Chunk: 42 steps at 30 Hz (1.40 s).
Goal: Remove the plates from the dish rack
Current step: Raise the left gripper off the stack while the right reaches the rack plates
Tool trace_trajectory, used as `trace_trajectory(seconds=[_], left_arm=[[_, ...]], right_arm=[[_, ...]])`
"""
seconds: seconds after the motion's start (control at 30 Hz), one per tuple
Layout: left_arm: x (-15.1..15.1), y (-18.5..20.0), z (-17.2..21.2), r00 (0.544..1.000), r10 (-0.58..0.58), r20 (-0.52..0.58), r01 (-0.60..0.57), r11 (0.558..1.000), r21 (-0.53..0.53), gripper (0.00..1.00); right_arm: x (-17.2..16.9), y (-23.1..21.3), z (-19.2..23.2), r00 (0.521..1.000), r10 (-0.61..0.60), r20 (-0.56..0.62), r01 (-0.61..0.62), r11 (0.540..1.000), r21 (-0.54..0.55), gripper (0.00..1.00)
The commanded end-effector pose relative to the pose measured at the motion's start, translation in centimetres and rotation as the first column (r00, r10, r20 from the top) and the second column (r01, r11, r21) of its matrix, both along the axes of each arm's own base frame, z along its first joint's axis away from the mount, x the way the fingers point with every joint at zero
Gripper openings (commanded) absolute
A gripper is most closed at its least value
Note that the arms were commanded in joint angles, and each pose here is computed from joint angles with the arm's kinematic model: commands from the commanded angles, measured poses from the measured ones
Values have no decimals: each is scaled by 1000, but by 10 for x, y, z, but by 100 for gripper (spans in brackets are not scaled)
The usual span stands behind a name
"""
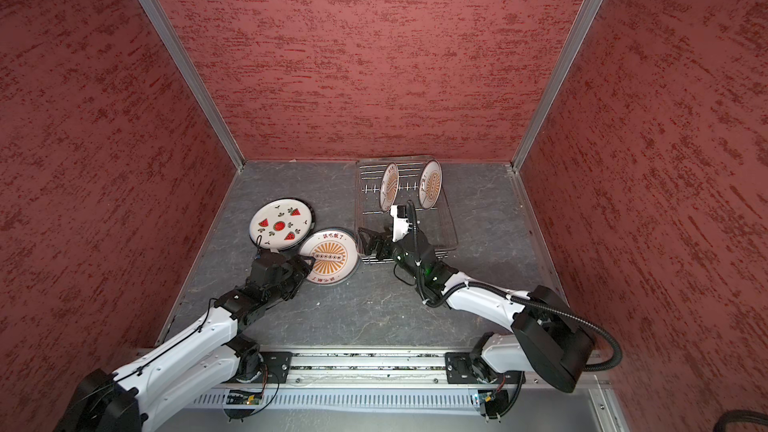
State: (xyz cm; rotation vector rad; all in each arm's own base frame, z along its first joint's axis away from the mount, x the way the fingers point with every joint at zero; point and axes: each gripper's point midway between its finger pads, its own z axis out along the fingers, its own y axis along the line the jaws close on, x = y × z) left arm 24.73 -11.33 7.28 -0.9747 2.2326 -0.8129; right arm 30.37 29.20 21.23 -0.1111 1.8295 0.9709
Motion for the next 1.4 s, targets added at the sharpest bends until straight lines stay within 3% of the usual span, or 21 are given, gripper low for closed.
trace_trajectory(seconds=[0.0,0.8,0.93,1.03,1.13,1.2,1.3,1.37], left_arm=[[15,1,13,999,23,47,-24,1000,7,79],[35,25,5,996,91,17,-92,996,12,79],[37,32,10,994,104,43,-106,993,51,79],[39,35,23,990,88,114,-97,992,82,84],[40,40,39,976,68,209,-95,988,125,99],[40,39,54,956,28,293,-75,986,149,99],[39,26,88,884,-79,461,4,987,162,99],[32,8,116,787,-181,590,100,981,167,99]], right_arm=[[2,1,1,1000,-10,3,10,1000,13,99],[-4,-8,0,1000,-22,8,22,1000,8,99],[-1,-11,-2,999,-46,17,46,999,-10,99],[2,-17,-4,996,-81,25,82,996,-32,99],[8,-22,3,992,-116,49,118,992,-43,99],[16,-28,7,985,-166,52,169,984,-56,99],[34,-45,14,959,-280,47,284,955,-89,99],[46,-55,21,941,-334,57,338,935,-105,99]])
